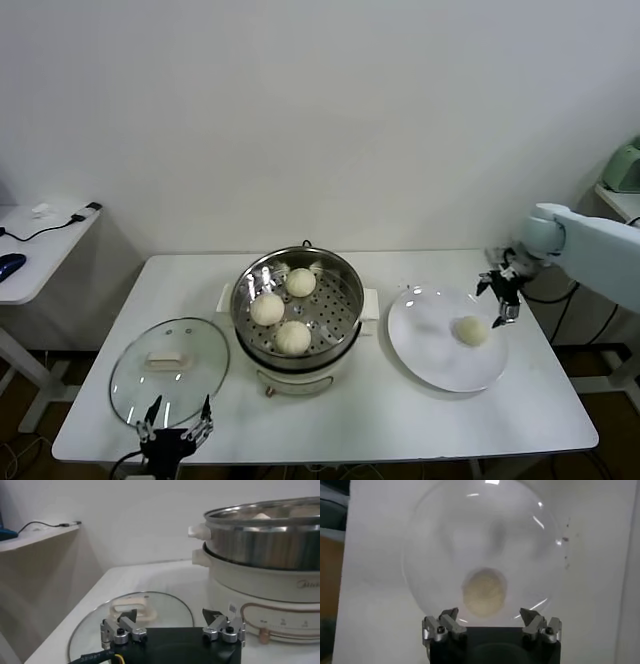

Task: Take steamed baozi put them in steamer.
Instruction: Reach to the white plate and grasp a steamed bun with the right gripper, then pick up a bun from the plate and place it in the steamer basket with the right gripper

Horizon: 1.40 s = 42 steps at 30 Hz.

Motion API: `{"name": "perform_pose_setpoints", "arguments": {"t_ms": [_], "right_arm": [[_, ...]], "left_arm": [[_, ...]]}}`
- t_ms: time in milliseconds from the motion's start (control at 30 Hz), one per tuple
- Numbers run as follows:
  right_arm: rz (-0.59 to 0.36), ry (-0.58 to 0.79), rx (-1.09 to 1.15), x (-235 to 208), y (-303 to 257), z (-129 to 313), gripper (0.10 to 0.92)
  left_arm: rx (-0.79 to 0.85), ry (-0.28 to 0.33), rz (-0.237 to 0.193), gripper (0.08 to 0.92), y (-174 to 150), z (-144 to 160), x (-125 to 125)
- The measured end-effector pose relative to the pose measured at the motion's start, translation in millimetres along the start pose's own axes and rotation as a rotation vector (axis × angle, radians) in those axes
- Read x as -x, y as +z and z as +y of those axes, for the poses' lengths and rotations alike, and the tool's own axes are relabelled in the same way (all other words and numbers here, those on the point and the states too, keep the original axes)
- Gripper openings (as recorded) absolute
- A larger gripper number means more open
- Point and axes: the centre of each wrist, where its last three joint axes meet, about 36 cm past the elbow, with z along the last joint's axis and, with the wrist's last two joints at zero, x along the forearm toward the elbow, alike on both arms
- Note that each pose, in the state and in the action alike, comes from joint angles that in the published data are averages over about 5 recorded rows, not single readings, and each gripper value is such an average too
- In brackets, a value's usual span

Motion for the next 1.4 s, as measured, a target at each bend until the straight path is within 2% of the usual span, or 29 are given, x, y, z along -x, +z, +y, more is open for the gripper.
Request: {"name": "perform_pose_setpoints", "arguments": {"t_ms": [433, 533, 700, 833, 1067, 1233, 1400], "right_arm": [[0.012, 0.004, 0.062, 53, -9, -1, 0.816], [0.012, 0.007, 0.069, 58, -11, -1, 0.767], [0.008, 0.008, 0.076, 59, -13, -1, 0.642], [0.005, 0.007, 0.075, 54, -15, -1, 0.608], [-0.015, 0.037, 0.051, 4, -30, -17, 0.603], [-0.063, 0.074, 0.017, -65, -63, -33, 0.61], [-0.149, 0.12, -0.018, -145, -114, -40, 0.611]], "left_arm": [[0.001, -0.002, 0.011, 0.823, 4, 0, 2], [0.001, -0.001, 0.011, 0.823, 4, 1, 2], [0.002, 0.001, 0.009, 0.823, 4, 0, 1], [0.002, 0.004, 0.008, 0.823, 2, 0, 0], [0.004, 0.013, 0.004, 0.823, -1, -2, -4], [0.007, 0.02, -0.001, 0.823, -4, -4, -6], [0.011, 0.027, -0.006, 0.823, -6, -4, -7]]}}
